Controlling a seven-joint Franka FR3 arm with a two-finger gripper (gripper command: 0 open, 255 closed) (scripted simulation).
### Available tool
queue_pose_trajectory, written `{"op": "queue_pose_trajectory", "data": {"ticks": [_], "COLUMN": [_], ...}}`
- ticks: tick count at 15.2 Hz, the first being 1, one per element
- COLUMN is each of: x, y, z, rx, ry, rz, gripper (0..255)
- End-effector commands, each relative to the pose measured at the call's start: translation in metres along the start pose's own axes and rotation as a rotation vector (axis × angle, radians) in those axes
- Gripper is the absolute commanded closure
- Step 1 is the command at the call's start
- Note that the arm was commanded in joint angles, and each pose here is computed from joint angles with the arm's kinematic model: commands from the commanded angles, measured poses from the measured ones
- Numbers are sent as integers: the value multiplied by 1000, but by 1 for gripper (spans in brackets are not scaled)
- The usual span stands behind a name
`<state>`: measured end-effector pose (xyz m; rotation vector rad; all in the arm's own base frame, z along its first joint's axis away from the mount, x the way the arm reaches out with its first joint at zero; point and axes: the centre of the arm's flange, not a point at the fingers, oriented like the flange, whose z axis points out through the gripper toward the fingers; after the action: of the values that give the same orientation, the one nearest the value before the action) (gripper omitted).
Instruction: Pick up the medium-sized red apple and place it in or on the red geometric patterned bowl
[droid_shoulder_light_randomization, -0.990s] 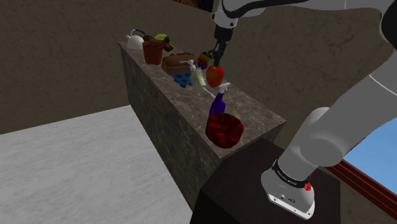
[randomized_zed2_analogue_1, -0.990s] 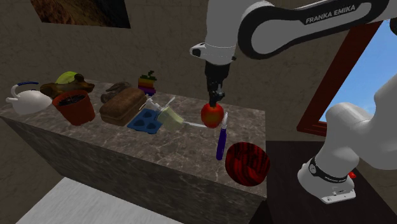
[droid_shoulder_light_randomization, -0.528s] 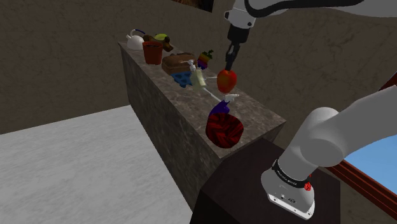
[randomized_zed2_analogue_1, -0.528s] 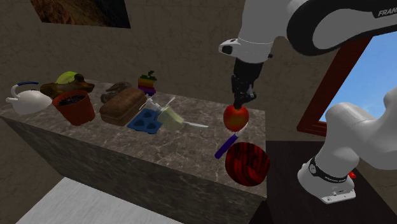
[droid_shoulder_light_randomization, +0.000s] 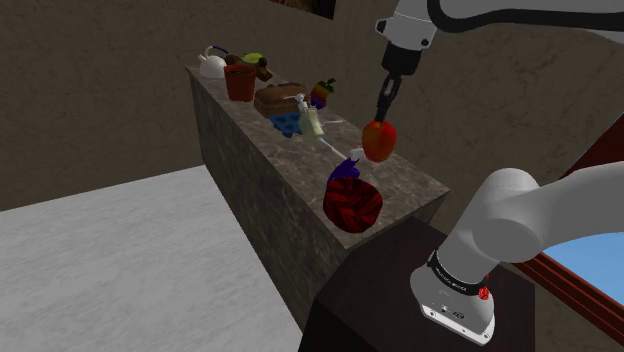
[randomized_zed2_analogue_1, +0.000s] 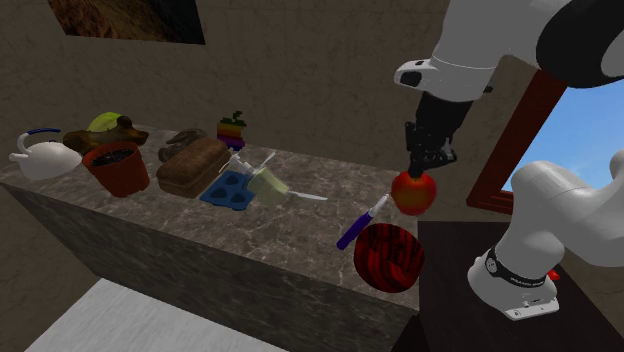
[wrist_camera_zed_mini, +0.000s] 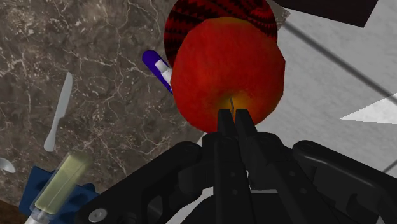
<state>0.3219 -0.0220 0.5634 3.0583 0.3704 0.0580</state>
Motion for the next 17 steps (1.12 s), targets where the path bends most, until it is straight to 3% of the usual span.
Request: {"op": "queue_pose_trajectory", "data": {"ticks": [1,17], "x": [-1,-4], "y": [-3,-8], "z": [9,93], "rx": [0,0], "ry": [0,0], "rz": [0,0], "gripper": [255,255]}}
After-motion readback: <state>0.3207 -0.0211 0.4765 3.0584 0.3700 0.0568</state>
